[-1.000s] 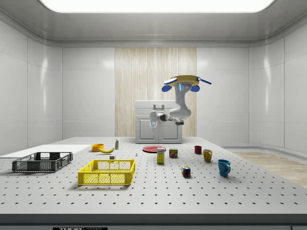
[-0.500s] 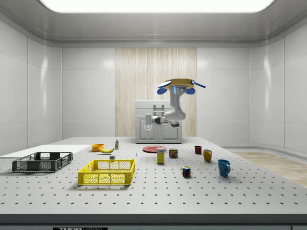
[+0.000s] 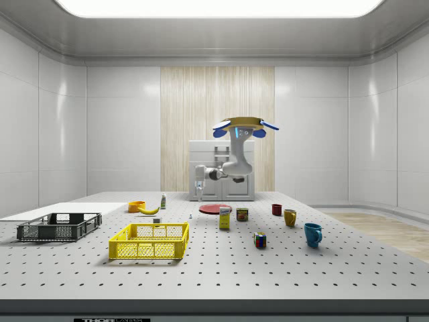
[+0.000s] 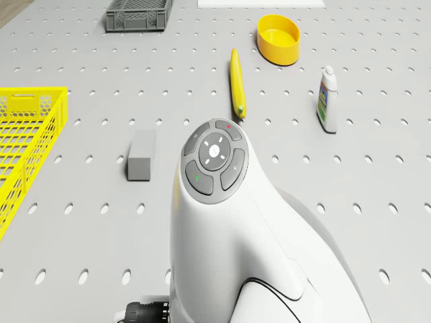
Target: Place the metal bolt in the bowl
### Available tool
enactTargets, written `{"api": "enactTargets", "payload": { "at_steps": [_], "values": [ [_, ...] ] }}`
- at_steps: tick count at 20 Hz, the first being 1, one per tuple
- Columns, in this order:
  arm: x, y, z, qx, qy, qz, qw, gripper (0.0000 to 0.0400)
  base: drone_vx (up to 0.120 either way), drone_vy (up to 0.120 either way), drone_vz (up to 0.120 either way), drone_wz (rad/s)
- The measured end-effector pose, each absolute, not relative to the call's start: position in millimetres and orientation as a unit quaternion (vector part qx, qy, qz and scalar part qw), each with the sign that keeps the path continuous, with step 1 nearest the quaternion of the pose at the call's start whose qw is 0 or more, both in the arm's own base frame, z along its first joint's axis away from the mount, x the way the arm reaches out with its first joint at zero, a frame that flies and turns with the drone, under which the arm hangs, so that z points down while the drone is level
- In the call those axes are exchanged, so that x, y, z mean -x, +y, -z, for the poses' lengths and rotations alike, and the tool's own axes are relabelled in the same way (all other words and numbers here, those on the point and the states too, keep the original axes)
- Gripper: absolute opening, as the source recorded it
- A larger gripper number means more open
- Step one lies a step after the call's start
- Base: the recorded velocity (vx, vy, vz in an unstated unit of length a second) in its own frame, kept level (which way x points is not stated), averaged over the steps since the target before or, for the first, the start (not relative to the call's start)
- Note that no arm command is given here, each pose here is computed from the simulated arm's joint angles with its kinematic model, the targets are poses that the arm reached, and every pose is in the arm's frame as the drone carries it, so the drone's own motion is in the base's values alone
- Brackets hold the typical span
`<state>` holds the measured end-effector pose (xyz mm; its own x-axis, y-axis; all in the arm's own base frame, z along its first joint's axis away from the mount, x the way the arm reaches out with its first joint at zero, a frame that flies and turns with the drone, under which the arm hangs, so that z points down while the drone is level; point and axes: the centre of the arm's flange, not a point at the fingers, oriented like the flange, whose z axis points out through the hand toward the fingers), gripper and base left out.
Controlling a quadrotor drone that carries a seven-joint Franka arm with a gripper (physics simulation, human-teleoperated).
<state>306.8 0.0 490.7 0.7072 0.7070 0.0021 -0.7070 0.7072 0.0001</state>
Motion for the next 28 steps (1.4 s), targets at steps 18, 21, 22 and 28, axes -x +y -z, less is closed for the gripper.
{"api": "enactTargets", "payload": {
  "at_steps": [18, 21, 22, 28],
  "values": [
    [-306.8, 0.0, -516.0, 0.0, -0.001, -0.383, 0.924, 0.04, 0.062, 0.0, -0.044, 0.0],
    [-306.8, 0.0, -526.3, 0.0, -0.001, -0.383, 0.924, 0.04, 0.0, 0.0, 0.0, 0.0],
    [-306.8, 0.0, -528.9, 0.0, -0.001, -0.383, 0.924, 0.04, 0.0, 0.0, 0.0, 0.0],
    [-307.4, 0.1, -544.6, 0.0, -0.001, -0.383, 0.924, 0.04, 0.0, 0.0, 0.0, 0.0]
  ]
}}
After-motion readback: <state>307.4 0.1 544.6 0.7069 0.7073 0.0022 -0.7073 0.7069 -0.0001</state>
